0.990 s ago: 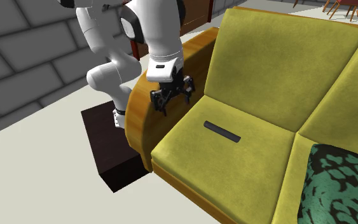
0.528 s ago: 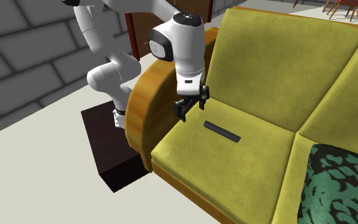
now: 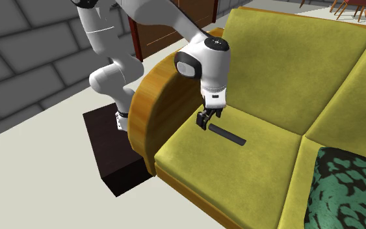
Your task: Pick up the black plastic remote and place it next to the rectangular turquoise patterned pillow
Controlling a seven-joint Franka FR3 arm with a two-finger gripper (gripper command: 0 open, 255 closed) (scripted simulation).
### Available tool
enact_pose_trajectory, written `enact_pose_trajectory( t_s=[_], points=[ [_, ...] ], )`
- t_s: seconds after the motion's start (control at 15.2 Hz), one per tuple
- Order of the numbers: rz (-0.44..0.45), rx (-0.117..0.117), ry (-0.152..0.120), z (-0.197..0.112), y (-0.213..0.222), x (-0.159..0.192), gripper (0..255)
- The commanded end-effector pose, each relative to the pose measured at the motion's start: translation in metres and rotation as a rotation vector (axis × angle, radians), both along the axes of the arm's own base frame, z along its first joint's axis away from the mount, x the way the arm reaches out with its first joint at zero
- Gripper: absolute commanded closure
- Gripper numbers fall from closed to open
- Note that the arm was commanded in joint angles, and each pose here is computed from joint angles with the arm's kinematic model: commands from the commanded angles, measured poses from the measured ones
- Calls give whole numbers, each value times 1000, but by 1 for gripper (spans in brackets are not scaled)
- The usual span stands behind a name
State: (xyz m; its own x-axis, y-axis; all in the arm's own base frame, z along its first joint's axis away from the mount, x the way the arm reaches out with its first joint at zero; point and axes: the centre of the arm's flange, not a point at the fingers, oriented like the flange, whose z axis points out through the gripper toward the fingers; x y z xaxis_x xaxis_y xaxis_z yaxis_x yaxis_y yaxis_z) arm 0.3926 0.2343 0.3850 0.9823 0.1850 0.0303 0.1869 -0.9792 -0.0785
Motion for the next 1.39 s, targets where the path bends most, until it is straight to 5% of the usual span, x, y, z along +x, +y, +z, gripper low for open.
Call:
enact_pose_trajectory(
  t_s=[0.0,0.53,1.32],
  points=[
    [25,-1,4,-19,22,4,0],
    [122,-11,24,-89,98,3,0],
    [122,-11,24,-129,101,2,0]
  ],
)
